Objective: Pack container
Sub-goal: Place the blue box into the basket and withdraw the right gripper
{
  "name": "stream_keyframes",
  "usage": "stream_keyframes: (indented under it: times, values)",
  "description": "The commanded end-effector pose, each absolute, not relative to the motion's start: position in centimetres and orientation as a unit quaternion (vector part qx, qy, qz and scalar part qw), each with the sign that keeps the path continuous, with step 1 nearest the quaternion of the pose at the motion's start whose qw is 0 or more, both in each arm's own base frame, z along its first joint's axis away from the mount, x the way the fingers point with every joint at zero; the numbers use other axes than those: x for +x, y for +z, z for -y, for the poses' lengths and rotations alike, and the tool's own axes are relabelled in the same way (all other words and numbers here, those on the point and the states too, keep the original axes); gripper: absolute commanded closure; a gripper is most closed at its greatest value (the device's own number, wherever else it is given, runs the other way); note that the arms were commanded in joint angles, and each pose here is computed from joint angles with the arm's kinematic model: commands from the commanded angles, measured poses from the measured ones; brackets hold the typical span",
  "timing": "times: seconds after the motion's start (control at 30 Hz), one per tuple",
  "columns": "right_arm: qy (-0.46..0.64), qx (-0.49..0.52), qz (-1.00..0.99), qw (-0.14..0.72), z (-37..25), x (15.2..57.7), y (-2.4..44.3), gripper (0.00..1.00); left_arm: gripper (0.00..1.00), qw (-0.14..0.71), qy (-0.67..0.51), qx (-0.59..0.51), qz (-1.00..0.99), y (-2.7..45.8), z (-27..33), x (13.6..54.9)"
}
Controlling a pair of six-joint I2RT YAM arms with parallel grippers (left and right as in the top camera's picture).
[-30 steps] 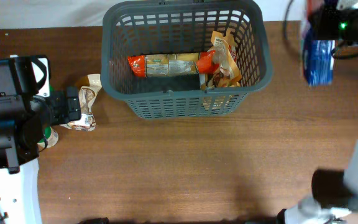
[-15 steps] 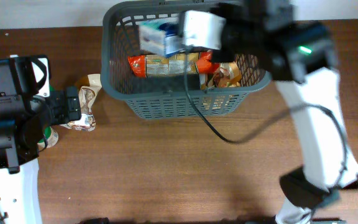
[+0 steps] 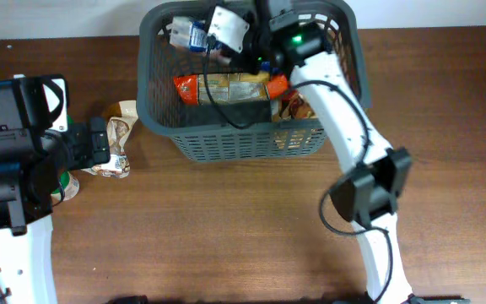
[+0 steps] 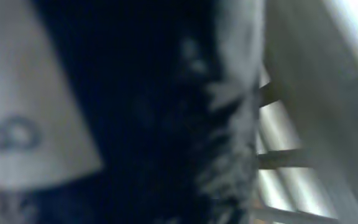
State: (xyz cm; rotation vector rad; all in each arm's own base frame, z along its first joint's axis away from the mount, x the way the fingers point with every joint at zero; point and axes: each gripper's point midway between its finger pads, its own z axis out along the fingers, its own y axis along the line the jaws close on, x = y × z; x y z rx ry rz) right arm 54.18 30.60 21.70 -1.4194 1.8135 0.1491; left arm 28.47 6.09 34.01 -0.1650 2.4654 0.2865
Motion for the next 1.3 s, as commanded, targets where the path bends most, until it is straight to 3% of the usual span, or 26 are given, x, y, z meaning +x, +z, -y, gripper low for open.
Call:
stream_keyframes:
  times: [0.0,0.13,0.37,0.63,0.9,1.1,1.27]
  values:
    - [0.074,-0.507,-0.768,0.384,-30.6,54.9,19.2,0.96,0.01,0.325,0.113,-0.067,-0.937,34.3,-6.2,28.6]
    - [0.076,-0.502,-0.788,0.349,-30.2,54.7,16.3,0.95,0.01,0.325,0.113,-0.067,-0.937,34.3,-6.2,28.6]
    - [0.076,-0.502,-0.788,0.349,-29.8,53.9,18.0,0.38,0.01,0.325,0.113,-0.067,-0.937,34.3,-6.2,28.6]
    - [0.021,-0.474,-0.761,0.442,-27.7,53.2,29.1,0.34,0.01,0.325,0.113,-0.067,-0.937,34.3,-6.2,28.6]
    - [-0.051,-0.417,-0.733,0.536,-22.7,49.2,41.9,0.32,0.01,0.325,0.113,-0.067,-0.937,34.3,-6.2,28.6]
    - [-0.027,-0.188,-0.793,0.58,-11.8,47.9,47.8,0.1,0.01,0.325,0.113,-0.067,-0.937,34.3,-6.2,28.6]
    - [0.034,0.037,-0.833,0.551,0.5,47.5,46.9,0.08,0.01,0.325,0.113,-0.067,-0.937,34.3,-6.2,28.6]
